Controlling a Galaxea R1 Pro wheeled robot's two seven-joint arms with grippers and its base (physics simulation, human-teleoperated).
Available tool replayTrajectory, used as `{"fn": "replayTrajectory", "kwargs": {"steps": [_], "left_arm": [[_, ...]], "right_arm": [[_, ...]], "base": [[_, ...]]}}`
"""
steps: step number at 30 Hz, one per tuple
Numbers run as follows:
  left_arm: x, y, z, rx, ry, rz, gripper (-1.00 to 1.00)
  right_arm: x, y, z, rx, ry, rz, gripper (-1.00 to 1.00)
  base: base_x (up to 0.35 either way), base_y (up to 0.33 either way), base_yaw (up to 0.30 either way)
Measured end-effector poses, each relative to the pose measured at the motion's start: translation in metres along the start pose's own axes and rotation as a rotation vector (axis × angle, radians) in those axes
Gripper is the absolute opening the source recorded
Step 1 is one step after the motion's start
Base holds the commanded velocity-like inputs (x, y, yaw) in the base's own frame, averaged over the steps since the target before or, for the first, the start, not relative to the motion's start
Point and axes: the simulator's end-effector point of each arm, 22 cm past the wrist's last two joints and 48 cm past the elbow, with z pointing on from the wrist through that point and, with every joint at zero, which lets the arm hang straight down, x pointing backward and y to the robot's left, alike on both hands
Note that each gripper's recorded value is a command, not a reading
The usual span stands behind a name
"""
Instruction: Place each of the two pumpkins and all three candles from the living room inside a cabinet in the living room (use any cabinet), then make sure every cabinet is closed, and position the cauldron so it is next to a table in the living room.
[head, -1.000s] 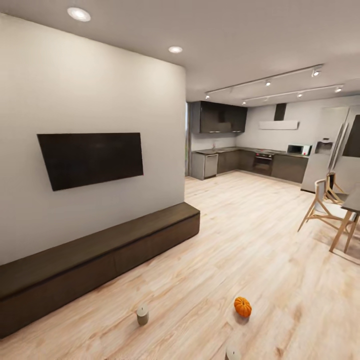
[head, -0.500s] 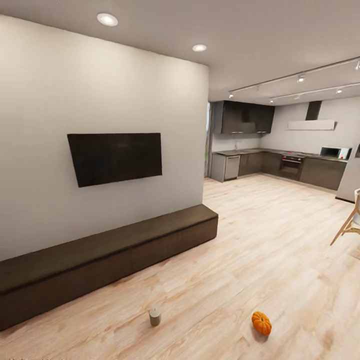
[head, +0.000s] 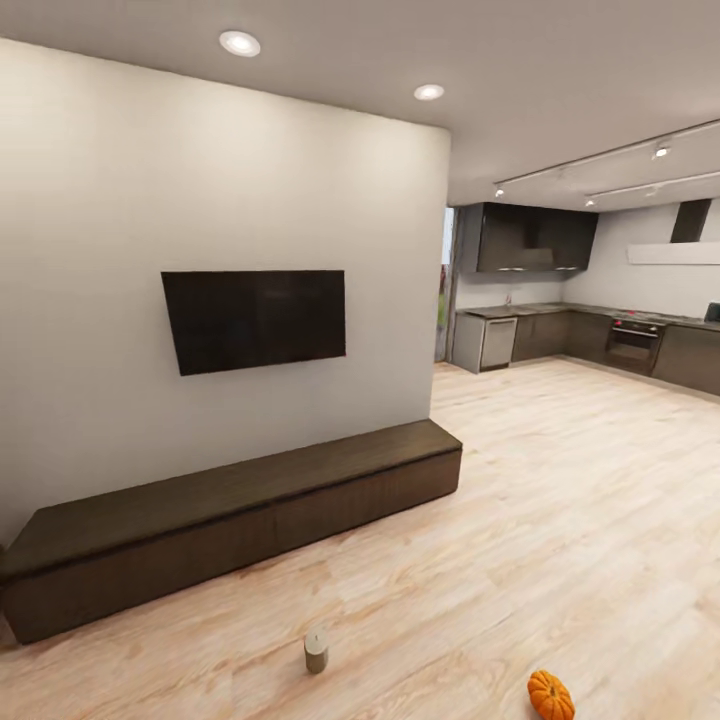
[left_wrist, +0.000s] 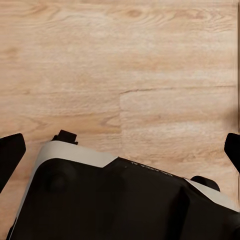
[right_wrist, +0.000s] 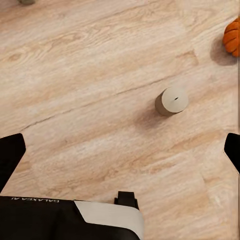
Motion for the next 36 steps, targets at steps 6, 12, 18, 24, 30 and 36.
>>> {"fn": "replayTrajectory", "kwargs": {"steps": [6, 12, 18, 24, 30, 36], "left_arm": [[-0.0005, -0.0001, 0.0001, 0.0, -0.001, -0.001, 1.0], [-0.0005, -0.0002, 0.0002, 0.0, -0.001, -0.001, 1.0], [-0.0006, -0.0001, 0.0002, 0.0, -0.001, -0.001, 1.0], [-0.0005, -0.0001, 0.0002, 0.0, -0.001, -0.002, 1.0], [-0.0008, 0.0005, 0.0002, -0.001, -0.001, -0.002, 1.0], [-0.0009, 0.0009, 0.0001, -0.001, -0.001, -0.002, 1.0]], "right_arm": [[-0.0002, 0.0001, 0.0002, 0.0, 0.0, -0.001, 1.0], [-0.0003, 0.0001, 0.0002, 0.0, 0.0, -0.001, 1.0], [-0.0002, 0.0001, 0.0002, 0.0, 0.0, -0.001, 1.0], [-0.0003, 0.0002, 0.0002, 0.0, 0.0, -0.001, 1.0], [-0.0003, 0.0002, 0.0002, -0.001, 0.0, -0.001, 1.0], [-0.0003, 0.0002, 0.0002, -0.001, 0.0, -0.001, 1.0]], "base": [[0.11, -0.104, 0.02], [0.014, -0.013, 0.054], [0.002, -0.002, 0.231], [0.0, 0.02, 0.274], [0.0, 0.211, 0.28], [0.0, 0.276, 0.281]]}}
